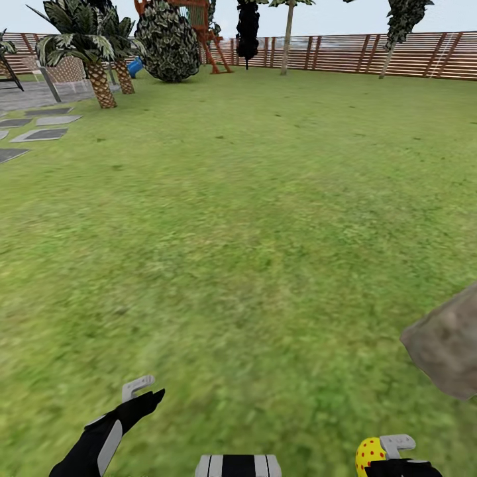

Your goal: Take the three Easter eggs out of the wicker basket on the lawn in the garden, then place them on the lawn next to a single tree (choose any tree) so that all three eggs are next to the same tree and none are left in the basket.

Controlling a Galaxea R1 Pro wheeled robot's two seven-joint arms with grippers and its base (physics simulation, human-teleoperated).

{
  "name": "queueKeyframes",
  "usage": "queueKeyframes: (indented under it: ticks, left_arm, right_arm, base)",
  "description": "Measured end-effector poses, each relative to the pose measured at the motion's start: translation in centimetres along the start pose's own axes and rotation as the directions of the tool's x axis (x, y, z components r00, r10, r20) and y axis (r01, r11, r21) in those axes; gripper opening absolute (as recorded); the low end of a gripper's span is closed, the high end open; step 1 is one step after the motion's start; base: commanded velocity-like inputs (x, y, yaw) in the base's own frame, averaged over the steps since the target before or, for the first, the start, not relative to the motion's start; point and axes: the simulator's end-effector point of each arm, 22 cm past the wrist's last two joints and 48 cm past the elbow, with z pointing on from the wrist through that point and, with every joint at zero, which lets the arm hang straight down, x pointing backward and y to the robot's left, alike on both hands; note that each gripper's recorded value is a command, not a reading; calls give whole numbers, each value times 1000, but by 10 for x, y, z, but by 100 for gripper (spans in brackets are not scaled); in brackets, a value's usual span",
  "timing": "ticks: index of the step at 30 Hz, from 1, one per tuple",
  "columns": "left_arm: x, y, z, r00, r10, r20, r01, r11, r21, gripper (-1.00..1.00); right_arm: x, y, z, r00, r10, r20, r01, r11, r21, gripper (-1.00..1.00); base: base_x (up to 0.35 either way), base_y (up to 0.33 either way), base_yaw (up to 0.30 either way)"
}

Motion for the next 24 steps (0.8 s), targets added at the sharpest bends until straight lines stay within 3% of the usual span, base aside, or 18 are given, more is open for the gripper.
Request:
queueKeyframes:
  ticks: [4, 5, 15, 24]
  left_arm:
    - [0, 0, 0, 1000, 1, 0, -1, 1000, -1, 100]
    - [0, 0, 0, 1000, 1, 0, -1, 1000, 0, 100]
    - [0, 0, 0, 1000, 1, -1, -1, 1000, -1, 100]
    - [-16, -7, -9, 999, 1, 33, -1, 1000, 12, 100]
  right_arm:
    - [0, 0, 0, 1000, 0, 1, 0, 1000, 0, -100]
    - [0, 0, 0, 1000, -1, 1, 1, 1000, 0, 100]
    - [1, 0, 0, 1000, -2, -1, 2, 1000, 0, 100]
    - [-14, -2, -10, 999, 3, 36, -4, 1000, 2, 100]
  base:
    - [0, 0, 0]
    - [0, 0, 0]
    - [0, 0, 0]
    - [-66, 0, 0]
